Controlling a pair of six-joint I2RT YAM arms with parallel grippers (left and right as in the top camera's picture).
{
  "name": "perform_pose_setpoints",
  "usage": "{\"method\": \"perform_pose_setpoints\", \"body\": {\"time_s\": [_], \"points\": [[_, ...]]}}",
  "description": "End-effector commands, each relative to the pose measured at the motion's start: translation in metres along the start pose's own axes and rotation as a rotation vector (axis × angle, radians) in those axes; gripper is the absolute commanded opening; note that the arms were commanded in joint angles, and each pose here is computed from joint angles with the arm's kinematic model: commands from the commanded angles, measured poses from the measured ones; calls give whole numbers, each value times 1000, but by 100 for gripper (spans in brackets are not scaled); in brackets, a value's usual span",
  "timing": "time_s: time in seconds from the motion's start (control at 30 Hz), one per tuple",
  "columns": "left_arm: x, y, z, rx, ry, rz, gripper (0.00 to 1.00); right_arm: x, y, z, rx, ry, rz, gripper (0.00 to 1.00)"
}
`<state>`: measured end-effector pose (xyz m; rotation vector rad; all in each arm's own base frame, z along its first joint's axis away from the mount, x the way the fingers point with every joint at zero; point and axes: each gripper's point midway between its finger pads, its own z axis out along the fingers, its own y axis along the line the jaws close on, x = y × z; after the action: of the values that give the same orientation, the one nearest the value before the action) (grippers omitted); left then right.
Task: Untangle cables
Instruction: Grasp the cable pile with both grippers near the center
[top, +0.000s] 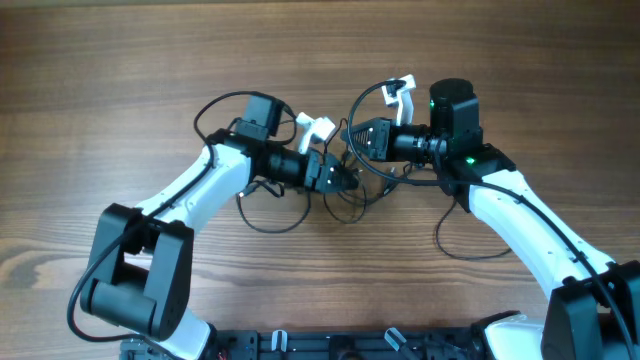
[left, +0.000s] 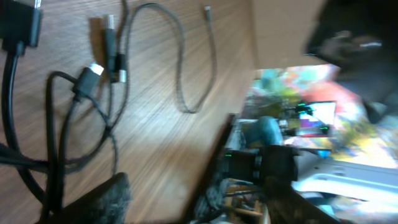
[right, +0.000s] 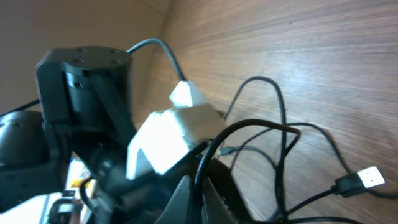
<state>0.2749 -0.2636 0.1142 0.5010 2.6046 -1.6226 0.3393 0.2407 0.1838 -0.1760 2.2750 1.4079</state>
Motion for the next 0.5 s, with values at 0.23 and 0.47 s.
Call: {"method": "perform_pose_setpoints", "body": {"time_s": [0.23, 0.47], "points": [[-16, 26, -28, -209, -105, 32, 4, 11, -36, -7, 203, 3, 112, 55], [-33, -26, -100, -199, -317, 134, 4, 54, -80, -25, 434, 151, 50, 100]]}}
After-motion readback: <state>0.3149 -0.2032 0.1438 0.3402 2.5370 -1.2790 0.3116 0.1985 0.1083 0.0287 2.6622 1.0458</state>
